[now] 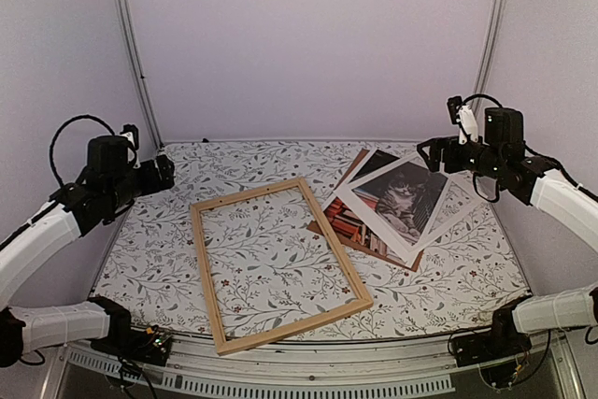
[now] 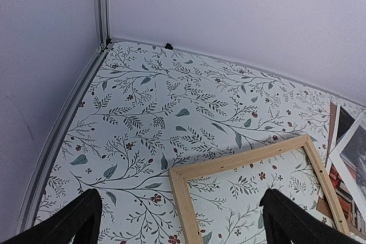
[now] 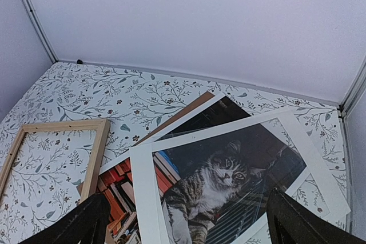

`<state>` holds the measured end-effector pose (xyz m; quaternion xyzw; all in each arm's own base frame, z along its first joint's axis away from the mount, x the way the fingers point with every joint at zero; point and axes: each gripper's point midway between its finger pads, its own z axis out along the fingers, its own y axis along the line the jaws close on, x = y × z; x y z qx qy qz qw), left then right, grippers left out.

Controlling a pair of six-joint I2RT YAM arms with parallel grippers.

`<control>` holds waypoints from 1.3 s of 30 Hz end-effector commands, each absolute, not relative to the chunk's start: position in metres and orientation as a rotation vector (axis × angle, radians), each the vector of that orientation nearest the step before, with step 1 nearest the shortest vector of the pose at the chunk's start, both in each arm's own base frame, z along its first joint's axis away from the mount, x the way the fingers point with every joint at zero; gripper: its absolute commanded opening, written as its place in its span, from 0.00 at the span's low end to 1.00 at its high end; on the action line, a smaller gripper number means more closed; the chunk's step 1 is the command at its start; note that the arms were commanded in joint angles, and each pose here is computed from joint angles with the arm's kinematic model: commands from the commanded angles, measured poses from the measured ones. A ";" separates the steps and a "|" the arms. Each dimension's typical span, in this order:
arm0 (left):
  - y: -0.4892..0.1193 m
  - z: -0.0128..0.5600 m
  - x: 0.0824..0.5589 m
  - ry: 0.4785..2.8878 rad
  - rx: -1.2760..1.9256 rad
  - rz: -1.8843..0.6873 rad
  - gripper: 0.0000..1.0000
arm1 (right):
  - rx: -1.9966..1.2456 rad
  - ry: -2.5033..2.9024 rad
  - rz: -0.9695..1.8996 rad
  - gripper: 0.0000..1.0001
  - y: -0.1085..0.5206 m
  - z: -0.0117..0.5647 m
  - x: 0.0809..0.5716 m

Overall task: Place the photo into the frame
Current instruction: Move the frame body to the center of the board.

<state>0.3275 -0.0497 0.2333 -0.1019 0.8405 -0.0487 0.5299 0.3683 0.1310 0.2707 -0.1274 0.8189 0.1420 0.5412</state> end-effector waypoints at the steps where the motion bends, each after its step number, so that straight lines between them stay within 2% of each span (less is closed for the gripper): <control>1: -0.053 0.201 0.322 2.143 -0.275 -0.112 1.00 | -0.287 1.958 0.332 0.99 0.129 0.268 0.365; 10: -0.077 0.121 0.300 2.391 -0.338 -0.253 0.99 | -0.278 1.983 0.349 0.99 0.132 0.260 0.368; 21: -0.107 0.057 0.272 2.557 -0.299 -0.346 0.78 | -0.273 2.016 0.370 0.99 0.136 0.248 0.373; 25: -0.111 0.049 0.276 2.577 -0.277 -0.329 0.71 | -0.273 2.021 0.383 0.99 0.138 0.245 0.374; 32: -0.118 0.032 0.279 2.644 -0.221 -0.283 0.66 | -0.269 2.037 0.378 0.99 0.138 0.240 0.373; 39: -0.122 0.030 0.291 2.647 -0.190 -0.250 0.53 | -0.278 2.028 0.398 0.99 0.140 0.241 0.372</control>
